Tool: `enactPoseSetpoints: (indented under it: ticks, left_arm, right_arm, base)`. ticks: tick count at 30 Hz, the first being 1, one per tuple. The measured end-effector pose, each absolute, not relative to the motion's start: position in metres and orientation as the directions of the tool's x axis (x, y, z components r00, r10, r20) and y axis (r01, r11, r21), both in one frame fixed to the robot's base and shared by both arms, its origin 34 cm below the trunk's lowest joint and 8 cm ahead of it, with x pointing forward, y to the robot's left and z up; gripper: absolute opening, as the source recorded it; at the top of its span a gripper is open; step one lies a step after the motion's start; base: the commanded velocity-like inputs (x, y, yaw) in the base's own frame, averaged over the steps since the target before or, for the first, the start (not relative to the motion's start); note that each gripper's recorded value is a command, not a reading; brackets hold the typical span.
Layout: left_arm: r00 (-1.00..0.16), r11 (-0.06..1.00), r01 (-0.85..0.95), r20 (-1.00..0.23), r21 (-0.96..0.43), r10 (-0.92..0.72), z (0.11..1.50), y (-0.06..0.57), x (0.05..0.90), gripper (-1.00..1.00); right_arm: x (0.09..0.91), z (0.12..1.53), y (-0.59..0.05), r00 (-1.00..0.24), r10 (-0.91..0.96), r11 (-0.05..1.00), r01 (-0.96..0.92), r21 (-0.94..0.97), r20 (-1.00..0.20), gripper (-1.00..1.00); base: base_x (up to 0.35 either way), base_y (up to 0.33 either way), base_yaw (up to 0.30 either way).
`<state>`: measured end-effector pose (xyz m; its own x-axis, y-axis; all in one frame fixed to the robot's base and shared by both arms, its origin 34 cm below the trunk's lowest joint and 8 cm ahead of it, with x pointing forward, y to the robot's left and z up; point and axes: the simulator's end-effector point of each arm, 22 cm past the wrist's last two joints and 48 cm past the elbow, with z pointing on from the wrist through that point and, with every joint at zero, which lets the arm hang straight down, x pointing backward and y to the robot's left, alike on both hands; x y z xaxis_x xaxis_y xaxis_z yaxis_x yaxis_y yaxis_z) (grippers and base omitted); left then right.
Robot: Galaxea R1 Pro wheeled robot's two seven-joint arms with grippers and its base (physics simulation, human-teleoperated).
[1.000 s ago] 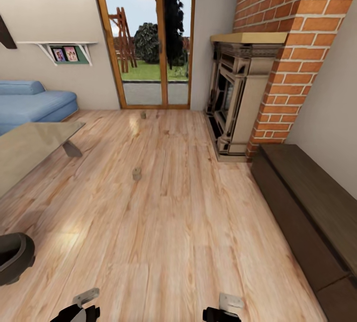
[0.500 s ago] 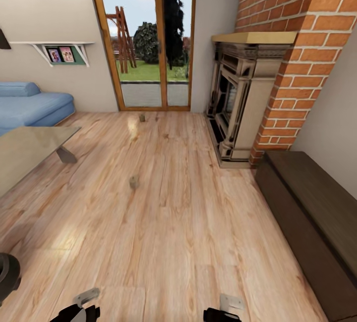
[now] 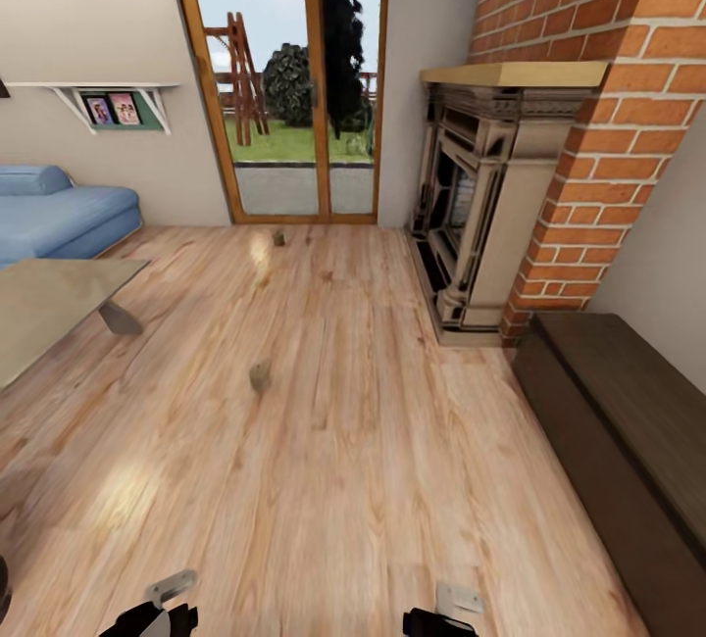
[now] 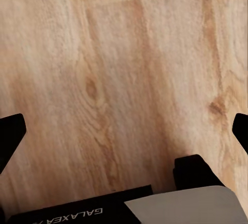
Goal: Place each of the two pumpkins and all three candles from the living room inside a cabinet in the living room (use any cabinet), then make sure every cabinet is closed, and position the cauldron so it is next to a table in the living room.
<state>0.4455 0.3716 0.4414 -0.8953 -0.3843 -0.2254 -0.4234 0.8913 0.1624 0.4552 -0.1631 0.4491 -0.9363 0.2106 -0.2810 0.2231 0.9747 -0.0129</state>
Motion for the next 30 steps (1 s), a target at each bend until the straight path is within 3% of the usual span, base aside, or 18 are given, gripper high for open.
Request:
enactPoseSetpoints:
  ticks: [7, 21, 30]
  left_arm:
    - [-0.895, 0.891, -0.423, -0.225, 0.162, -0.384, 0.4413, 0.3715, 0.4454, 1.00]
    - [-0.896, 0.891, -0.423, -0.224, 0.162, -0.384, 0.4413, 0.3715, 0.4454, 1.00]
    - [-0.896, 0.891, -0.423, -0.224, 0.162, -0.384, 0.4414, 0.3715, 0.4455, 1.00]
  right_arm:
    - [0.4546, 0.4489, -0.1625, -0.937, 0.214, 0.974, 0.225, -0.010, -0.278, 1.00]
    - [0.4542, 0.4488, -0.1621, -0.937, 0.213, 0.975, 0.224, -0.010, -0.276, 1.00]
    - [0.4554, 0.4495, -0.1597, -0.938, 0.205, 0.976, 0.216, -0.008, -0.280, 1.00]
  base:
    - [0.279, 0.000, -0.107]
    - [0.271, 0.000, -0.249]
    - [0.265, 0.000, -0.033]
